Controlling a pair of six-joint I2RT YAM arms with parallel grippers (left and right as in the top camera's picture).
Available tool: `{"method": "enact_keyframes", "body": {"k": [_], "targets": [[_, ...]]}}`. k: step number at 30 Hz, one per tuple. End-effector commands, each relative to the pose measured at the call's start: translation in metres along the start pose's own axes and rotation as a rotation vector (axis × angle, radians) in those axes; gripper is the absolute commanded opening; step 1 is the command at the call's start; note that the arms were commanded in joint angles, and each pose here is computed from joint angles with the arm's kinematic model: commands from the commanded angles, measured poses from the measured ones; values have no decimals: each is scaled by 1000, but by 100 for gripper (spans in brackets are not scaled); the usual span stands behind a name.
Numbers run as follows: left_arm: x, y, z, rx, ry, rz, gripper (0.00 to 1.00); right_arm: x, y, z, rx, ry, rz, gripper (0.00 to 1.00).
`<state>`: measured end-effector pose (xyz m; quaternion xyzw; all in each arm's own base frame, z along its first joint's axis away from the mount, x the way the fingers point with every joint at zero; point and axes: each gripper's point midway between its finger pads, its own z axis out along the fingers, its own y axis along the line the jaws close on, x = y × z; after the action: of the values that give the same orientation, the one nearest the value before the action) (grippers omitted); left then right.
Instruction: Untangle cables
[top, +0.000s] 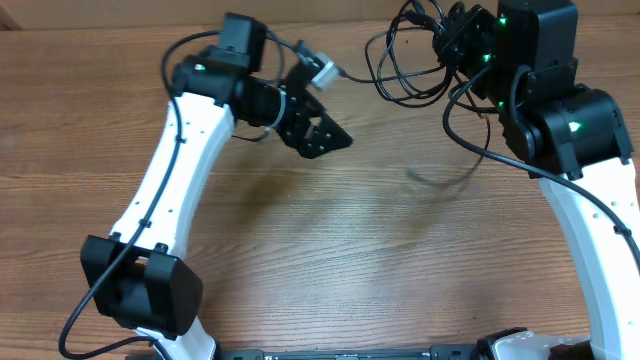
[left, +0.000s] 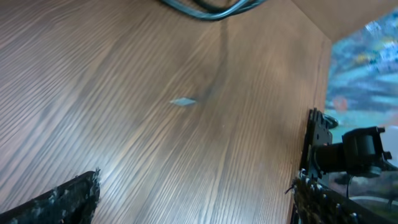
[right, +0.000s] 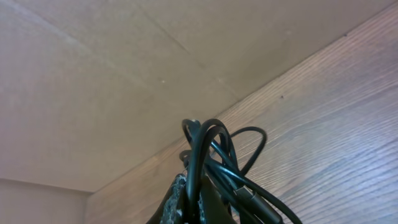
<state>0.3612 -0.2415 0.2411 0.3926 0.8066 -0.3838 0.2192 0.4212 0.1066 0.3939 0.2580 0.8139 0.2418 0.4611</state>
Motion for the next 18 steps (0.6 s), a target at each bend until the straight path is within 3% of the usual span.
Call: {"method": "enact_keyframes", "body": {"k": [1, 7, 18], "targets": [[-5, -11, 14, -10, 15, 88, 100, -8, 2, -8, -11, -14, 20, 4], [-12, -1, 35, -181, 76, 287, 100, -3, -2, -8, 2, 10, -80, 4], [-63, 9, 45, -389, 1, 647, 99, 16, 7, -9, -66, 108, -167, 4]]}}
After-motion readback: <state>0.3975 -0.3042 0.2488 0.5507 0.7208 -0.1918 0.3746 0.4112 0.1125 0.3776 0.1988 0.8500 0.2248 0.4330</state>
